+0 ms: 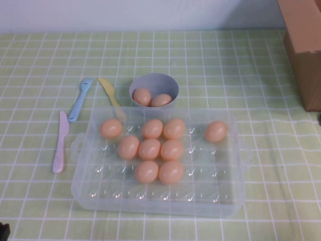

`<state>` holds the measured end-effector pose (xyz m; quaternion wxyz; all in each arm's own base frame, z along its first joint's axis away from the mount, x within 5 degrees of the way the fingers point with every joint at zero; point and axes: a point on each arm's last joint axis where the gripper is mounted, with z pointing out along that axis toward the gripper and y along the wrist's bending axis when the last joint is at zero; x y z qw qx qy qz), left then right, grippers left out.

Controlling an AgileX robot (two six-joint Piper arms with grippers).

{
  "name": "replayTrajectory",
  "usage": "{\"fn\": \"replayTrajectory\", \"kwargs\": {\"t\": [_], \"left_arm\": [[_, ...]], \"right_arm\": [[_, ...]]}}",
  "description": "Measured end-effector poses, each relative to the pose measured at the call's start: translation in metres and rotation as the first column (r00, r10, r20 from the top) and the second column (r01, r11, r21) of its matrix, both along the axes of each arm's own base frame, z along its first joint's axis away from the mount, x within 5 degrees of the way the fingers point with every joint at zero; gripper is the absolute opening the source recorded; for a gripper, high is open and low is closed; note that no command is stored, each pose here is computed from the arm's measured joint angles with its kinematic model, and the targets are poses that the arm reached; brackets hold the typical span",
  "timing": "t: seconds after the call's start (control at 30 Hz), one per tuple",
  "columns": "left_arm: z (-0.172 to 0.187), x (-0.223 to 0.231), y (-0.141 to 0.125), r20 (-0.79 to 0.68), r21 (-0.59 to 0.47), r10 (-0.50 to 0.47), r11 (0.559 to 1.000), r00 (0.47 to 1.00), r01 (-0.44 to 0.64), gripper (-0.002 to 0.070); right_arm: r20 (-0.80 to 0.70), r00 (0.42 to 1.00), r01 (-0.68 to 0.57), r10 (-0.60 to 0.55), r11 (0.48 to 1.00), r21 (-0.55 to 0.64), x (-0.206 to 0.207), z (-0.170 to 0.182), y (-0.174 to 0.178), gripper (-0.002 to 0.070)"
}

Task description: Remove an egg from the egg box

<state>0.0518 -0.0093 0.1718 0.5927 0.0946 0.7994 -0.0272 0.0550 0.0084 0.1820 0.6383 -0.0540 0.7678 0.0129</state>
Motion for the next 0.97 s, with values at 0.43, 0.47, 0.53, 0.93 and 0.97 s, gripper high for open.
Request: {"fn": "replayTrajectory", "kwargs": {"t": [0.43,0.47,0.53,0.93,0.97], "left_arm": [[0.0000,0.0000,0.0000,0.000,0.000,0.000,1.000,1.000,0.000,-0.0001],[0.0000,0.0000,0.0000,0.000,0.000,0.000,1.000,1.000,0.000,-0.0001],[0.0000,0.0000,0.0000,0.000,0.000,0.000,1.000,1.000,0.000,-0.0001],[0.0000,0.0000,0.0000,0.000,0.000,0.000,1.000,1.000,0.000,-0.0001],[0.0000,0.0000,0.0000,0.000,0.000,0.000,1.000,1.000,0.000,-0.0001]], "right_arm": [[-0.097,0.995,0.022,-0.025,0.999,-0.030,-0.0019,-0.0088,-0.0027,-0.0017],[-0.097,0.995,0.022,-0.024,0.999,-0.028,-0.0019,-0.0088,-0.0026,-0.0017],[-0.098,0.995,0.022,-0.025,0.999,-0.027,-0.0019,-0.0088,-0.0026,-0.0017],[-0.098,0.995,0.023,-0.025,0.999,-0.025,-0.0019,-0.0088,-0.0026,-0.0017],[-0.099,0.995,0.023,-0.025,0.999,-0.025,-0.0020,-0.0089,-0.0026,-0.0017]]}}
